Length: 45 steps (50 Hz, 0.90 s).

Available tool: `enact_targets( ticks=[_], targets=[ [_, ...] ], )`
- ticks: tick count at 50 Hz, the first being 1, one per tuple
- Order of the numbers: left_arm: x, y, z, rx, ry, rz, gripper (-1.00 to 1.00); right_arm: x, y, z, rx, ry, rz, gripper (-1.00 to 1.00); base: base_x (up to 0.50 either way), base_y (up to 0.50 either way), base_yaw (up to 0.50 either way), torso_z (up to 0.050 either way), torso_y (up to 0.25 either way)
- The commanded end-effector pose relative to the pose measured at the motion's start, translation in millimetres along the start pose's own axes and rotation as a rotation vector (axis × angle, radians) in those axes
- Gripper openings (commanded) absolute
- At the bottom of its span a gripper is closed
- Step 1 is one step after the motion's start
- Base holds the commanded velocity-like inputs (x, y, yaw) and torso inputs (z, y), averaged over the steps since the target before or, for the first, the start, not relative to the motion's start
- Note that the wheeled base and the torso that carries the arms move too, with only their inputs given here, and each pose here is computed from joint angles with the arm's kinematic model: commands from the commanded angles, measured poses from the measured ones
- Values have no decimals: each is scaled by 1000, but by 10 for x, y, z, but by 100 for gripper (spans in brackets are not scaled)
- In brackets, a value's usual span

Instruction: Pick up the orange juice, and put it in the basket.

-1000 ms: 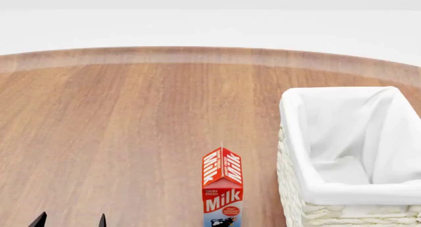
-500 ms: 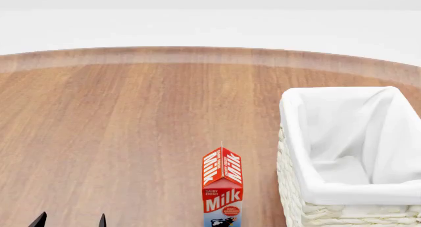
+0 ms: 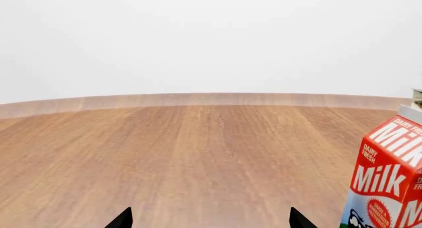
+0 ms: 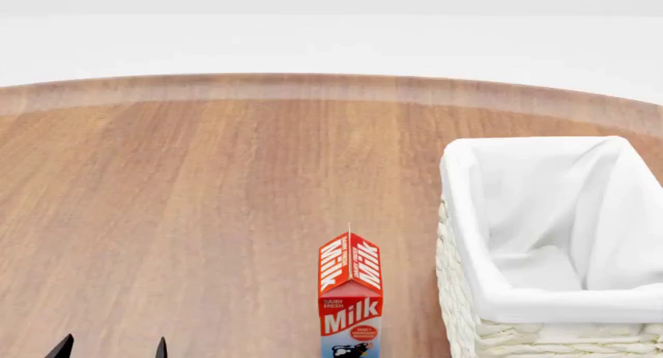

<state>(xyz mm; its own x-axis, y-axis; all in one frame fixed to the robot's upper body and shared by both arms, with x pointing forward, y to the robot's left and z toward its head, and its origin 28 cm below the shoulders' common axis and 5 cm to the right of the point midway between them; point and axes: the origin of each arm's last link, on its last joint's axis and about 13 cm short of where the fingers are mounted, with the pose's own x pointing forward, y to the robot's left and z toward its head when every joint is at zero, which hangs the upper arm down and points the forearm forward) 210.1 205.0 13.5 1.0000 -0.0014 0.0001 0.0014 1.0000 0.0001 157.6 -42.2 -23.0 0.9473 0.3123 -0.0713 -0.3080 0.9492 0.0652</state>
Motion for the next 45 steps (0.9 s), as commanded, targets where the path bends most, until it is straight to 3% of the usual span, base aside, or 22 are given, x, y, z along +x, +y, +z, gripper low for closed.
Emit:
enact_targets(
  ticks=[1,45],
  targets=[
    [0,0,0,0,0,0,100,-34,12,156,-37,-52,12,-100,0,0,0,0,0],
    [0,0,0,0,0,0,100,-170,32,921,-87,-235,1,-100,0,0,0,0,0]
  ],
)
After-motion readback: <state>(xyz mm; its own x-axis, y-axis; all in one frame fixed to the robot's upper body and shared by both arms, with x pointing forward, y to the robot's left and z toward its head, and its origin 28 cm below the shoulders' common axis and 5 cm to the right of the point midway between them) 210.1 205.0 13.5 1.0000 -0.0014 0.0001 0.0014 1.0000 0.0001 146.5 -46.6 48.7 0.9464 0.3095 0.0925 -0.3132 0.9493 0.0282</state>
